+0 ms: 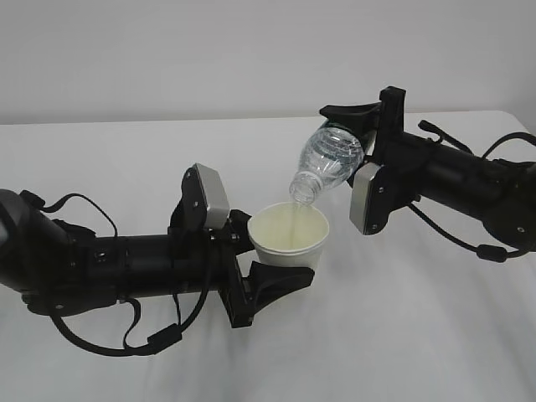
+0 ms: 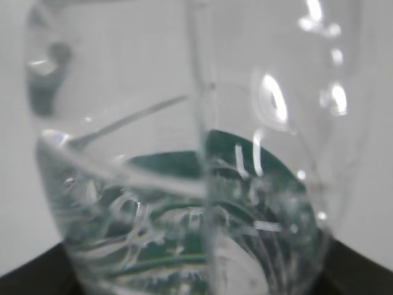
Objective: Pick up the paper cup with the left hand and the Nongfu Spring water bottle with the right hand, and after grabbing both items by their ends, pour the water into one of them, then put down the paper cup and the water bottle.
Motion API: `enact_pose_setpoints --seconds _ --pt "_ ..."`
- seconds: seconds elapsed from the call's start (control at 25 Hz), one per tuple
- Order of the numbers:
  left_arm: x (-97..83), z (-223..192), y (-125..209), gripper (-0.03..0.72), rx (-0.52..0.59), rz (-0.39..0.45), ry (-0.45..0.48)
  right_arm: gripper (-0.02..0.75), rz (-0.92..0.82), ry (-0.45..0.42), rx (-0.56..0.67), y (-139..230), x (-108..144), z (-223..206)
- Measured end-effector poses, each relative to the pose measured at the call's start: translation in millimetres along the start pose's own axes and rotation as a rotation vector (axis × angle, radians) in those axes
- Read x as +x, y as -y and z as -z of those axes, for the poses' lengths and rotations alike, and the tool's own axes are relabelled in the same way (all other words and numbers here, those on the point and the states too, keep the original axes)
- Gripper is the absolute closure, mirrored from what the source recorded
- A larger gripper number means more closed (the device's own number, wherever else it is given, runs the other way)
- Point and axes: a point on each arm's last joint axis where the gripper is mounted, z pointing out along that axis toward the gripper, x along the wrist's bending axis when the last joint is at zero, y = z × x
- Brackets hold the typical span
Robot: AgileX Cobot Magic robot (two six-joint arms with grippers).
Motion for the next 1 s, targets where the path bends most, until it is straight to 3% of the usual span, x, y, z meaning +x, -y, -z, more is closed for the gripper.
enact_pose_setpoints --seconds 1.0 --pt "0.1 0.0 0.3 0.188 0.004 0.000 -0.001 0.272 0.002 0.000 0.000 0.0 0.0 0.0"
